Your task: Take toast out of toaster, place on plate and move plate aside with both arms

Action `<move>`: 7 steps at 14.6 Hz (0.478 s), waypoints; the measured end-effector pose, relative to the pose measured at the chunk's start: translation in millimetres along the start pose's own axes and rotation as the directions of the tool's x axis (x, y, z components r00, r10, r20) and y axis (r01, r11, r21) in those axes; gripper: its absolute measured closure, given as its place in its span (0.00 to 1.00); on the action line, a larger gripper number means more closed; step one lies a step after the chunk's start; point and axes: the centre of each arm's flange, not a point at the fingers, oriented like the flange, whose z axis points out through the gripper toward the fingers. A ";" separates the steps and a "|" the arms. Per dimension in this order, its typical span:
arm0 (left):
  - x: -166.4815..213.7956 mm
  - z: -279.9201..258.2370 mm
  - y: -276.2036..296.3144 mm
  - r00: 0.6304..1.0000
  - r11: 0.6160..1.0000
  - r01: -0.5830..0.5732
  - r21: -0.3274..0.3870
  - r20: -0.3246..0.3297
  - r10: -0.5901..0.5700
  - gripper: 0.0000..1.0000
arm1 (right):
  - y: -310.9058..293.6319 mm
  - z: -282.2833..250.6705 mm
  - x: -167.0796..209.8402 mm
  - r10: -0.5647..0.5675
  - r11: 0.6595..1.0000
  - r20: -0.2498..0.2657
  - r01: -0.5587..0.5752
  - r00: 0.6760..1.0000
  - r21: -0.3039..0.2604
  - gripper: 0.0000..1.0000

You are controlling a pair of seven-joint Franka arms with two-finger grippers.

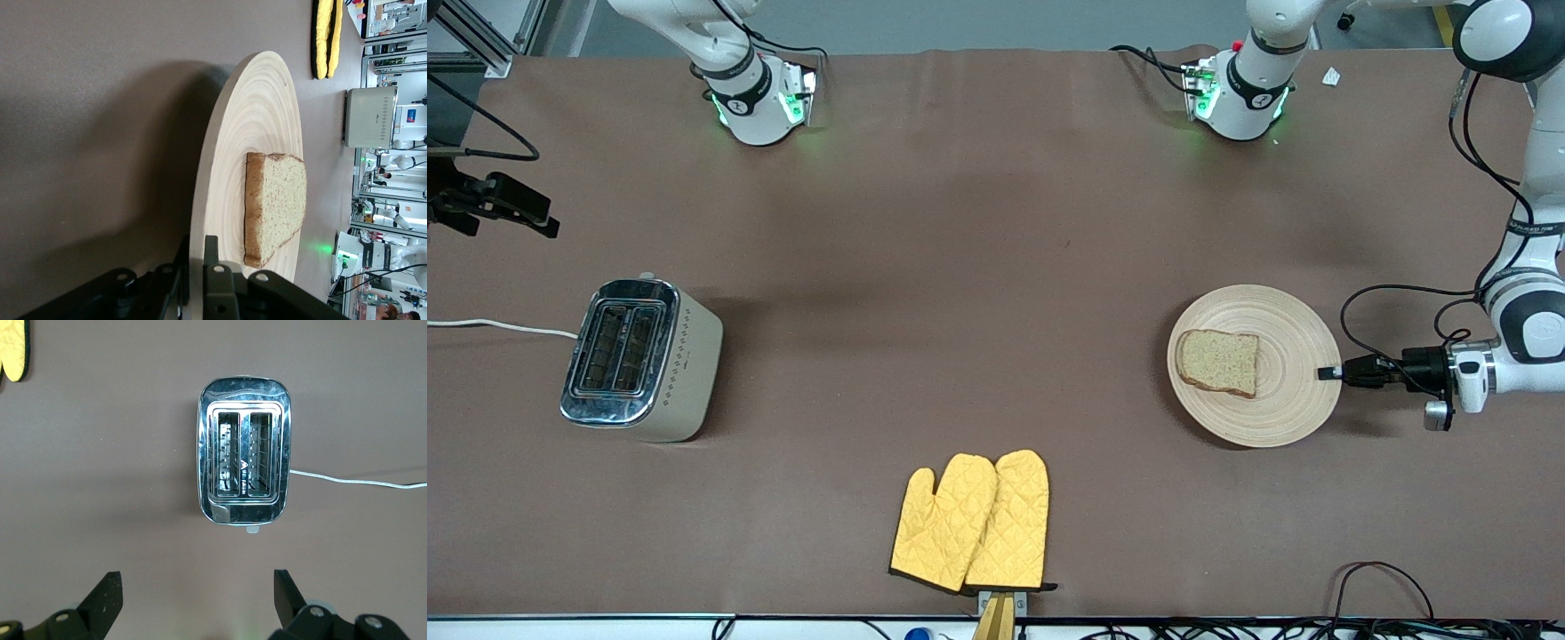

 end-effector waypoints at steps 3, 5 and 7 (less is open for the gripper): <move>1.9 0.0 1.6 1.000 1.000 -0.014 -0.005 0.002 0.014 0.88 | -0.2 0.0 0.0 -0.001 1.000 0.000 0.001 1.000 0.000 0.00; 4.1 -7.7 2.4 0.999 0.999 -0.032 0.001 -0.009 0.032 0.71 | -1.4 -0.2 0.0 -0.003 1.000 0.000 0.003 1.000 0.000 0.00; 8.0 -25.5 3.2 0.996 0.995 -0.085 0.052 -0.002 0.085 0.55 | -2.1 -1.7 -0.1 -0.004 1.000 -0.004 0.004 1.000 0.000 0.00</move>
